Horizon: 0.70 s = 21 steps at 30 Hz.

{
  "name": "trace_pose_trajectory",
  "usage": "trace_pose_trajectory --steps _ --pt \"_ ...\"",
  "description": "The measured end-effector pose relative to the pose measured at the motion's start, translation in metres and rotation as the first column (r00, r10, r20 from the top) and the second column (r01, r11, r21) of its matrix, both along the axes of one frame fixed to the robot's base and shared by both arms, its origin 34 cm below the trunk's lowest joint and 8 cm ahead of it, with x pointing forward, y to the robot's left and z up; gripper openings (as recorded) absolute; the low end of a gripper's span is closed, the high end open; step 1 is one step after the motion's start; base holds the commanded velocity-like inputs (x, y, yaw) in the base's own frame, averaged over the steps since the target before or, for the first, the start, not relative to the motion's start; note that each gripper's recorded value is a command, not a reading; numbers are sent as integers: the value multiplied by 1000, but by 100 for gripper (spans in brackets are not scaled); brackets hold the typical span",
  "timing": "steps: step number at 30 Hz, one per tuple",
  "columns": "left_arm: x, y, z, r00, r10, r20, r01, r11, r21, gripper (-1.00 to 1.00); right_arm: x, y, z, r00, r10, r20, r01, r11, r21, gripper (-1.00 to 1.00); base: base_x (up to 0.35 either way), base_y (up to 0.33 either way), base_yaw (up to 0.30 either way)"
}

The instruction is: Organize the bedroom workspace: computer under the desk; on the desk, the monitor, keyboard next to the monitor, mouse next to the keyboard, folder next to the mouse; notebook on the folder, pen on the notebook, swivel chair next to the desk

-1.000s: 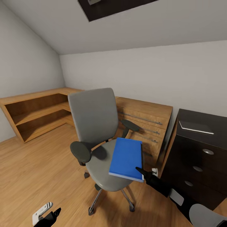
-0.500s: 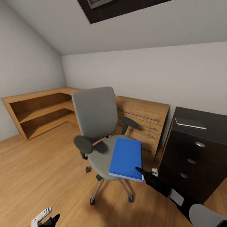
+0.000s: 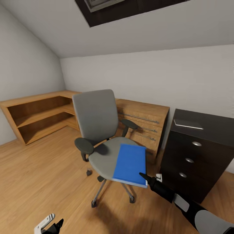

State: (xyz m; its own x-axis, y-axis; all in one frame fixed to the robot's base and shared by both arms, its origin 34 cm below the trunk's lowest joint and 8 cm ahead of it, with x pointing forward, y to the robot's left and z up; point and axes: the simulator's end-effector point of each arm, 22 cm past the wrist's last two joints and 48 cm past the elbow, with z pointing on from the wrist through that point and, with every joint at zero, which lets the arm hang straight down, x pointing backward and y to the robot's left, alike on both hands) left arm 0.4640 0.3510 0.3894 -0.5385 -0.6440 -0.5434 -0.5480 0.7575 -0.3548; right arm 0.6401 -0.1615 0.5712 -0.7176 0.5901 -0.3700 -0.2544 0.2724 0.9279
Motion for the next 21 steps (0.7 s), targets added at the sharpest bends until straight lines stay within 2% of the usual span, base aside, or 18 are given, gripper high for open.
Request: trace_pose_trajectory --steps 3,4,6,8,14,19,21 --pt "-33 4 -32 996 18 -84 -17 1000 10 100 0 1 0 1000 2 1 -2 1000 -1 -100 -2 0 -126" --pt "-40 7 -37 995 30 -92 -27 999 23 100 0 3 1 1000 4 1 -4 1000 0 -100 -1 0 -70" --pt "-43 10 -40 996 35 -78 -31 998 51 100 -1 5 1 1000 6 1 -6 1000 2 -100 0 0 -34" --pt "-41 2 -37 998 -2 -63 7 996 86 100 0 8 5 1000 8 0 -8 1000 4 -100 0 0 -13" --pt "-40 -4 -26 998 -31 -63 38 994 105 100 3 8 17 1000 7 -1 -7 1000 5 -100 0 0 -3" --pt "-55 -2 -28 995 -27 -101 39 993 114 100 4 9 28 1000 8 -2 -8 1000 5 -100 0 0 0" --pt "-59 -2 -27 995 -15 -98 27 992 124 100 5 9 32 1000 8 -2 -8 1000 6 -100 0 0 0"
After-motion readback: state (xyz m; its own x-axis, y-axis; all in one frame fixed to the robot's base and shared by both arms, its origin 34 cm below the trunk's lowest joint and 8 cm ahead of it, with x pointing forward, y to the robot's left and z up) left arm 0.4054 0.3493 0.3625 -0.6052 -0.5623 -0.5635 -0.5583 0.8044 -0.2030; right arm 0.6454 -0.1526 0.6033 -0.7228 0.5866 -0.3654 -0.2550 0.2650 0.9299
